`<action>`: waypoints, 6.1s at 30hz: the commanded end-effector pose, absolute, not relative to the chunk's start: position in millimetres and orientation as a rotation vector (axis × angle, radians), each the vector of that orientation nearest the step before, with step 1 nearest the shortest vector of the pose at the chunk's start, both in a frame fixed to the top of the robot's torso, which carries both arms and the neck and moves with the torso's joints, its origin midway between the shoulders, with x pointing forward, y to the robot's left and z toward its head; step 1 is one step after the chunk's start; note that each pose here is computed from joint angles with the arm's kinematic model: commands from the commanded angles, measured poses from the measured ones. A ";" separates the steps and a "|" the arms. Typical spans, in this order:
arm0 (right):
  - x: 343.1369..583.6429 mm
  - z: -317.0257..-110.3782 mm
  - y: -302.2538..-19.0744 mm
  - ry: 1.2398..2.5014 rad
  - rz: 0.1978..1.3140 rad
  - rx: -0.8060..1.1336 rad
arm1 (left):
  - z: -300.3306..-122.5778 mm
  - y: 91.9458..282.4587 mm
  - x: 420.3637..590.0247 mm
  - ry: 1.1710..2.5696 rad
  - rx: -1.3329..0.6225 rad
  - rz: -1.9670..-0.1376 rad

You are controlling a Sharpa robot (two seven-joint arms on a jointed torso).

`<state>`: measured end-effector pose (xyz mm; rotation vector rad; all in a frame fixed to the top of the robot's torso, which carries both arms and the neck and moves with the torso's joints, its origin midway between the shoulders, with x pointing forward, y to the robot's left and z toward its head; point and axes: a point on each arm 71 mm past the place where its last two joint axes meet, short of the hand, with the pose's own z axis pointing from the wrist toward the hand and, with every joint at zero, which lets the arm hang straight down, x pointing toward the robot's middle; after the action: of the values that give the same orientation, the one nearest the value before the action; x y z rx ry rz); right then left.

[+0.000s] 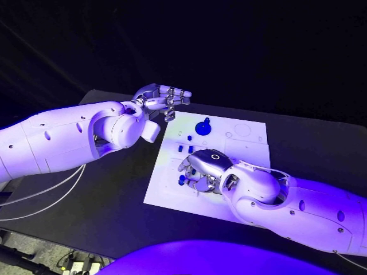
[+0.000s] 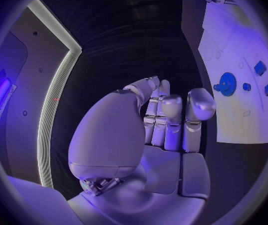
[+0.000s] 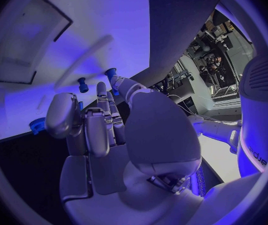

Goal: Assemble the parts on the task board

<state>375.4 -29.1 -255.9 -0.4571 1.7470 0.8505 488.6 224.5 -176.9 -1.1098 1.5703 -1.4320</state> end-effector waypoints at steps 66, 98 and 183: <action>361.7 -271.8 -200.7 1.984 0.443 0.026 | -177.6 226.4 481.9 1.561 -1.116 -1.464; 357.9 -265.7 -185.3 1.886 0.516 0.135 | -178.2 227.7 481.6 1.572 -1.119 -1.463; 363.9 -262.9 -136.2 1.978 0.540 -0.040 | -179.7 228.4 481.3 1.591 -1.117 -1.474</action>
<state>364.0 -136.4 -261.8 -0.0128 1.9686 0.5597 481.9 231.0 -181.0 -1.1226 1.5859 -1.4519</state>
